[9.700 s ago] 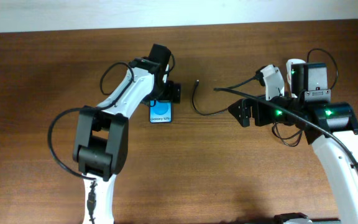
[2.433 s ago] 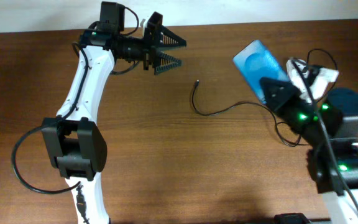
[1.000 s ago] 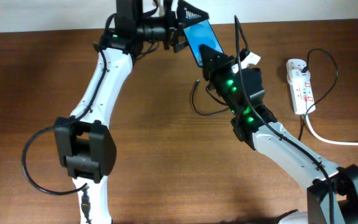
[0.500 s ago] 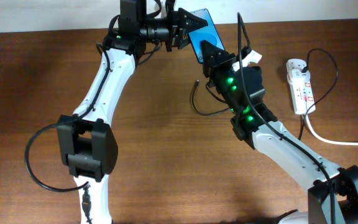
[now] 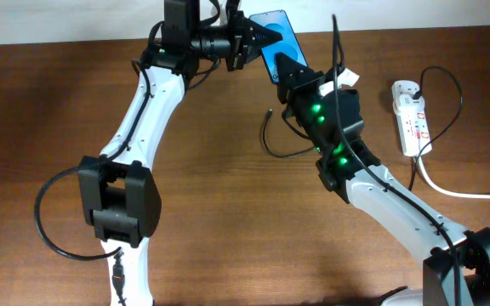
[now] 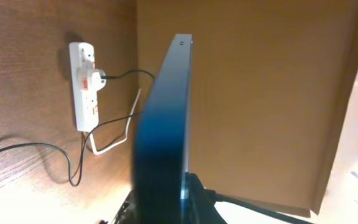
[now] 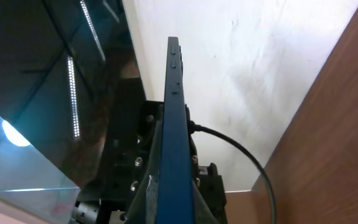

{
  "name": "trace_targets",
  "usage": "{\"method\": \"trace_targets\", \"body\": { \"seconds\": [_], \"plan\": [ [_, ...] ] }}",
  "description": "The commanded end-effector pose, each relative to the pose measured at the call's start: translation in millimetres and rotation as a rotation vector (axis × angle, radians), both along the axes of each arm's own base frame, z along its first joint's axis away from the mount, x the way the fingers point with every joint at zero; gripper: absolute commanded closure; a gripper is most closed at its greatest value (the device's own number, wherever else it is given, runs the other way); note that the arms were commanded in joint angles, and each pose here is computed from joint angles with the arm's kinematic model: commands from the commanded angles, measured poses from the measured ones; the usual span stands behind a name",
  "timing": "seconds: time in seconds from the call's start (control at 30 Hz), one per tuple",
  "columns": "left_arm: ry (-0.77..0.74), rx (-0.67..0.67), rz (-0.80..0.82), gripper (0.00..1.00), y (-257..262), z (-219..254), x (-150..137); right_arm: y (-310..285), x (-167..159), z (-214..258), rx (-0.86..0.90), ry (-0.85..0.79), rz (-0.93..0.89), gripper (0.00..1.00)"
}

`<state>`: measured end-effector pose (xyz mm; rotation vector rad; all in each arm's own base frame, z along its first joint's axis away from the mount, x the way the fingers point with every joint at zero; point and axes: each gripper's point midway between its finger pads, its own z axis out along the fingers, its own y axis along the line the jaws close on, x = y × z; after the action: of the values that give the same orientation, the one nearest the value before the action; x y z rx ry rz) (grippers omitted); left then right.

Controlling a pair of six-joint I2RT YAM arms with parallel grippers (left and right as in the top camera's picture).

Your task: Plug charger to phone and switch on socket

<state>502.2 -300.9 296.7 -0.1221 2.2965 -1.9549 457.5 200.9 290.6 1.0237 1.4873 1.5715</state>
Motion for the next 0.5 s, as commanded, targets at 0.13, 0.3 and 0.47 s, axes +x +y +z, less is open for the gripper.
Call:
{"method": "trace_targets", "body": {
  "seconds": [0.13, 0.3, 0.47],
  "plan": [
    [-0.035, -0.004, -0.012, 1.0, -7, 9, -5, 28, -14, -1, -0.077, -0.028, 0.13, 0.81],
    [-0.039, 0.011, 0.038, 1.0, 0, 7, 5, 27, -14, -1, -0.077, -0.028, 0.129, 0.59],
    [-0.148, 0.046, 0.102, 1.0, 30, 6, 25, 22, -12, -7, -0.085, -0.007, 0.122, 0.3]
  ]
}}
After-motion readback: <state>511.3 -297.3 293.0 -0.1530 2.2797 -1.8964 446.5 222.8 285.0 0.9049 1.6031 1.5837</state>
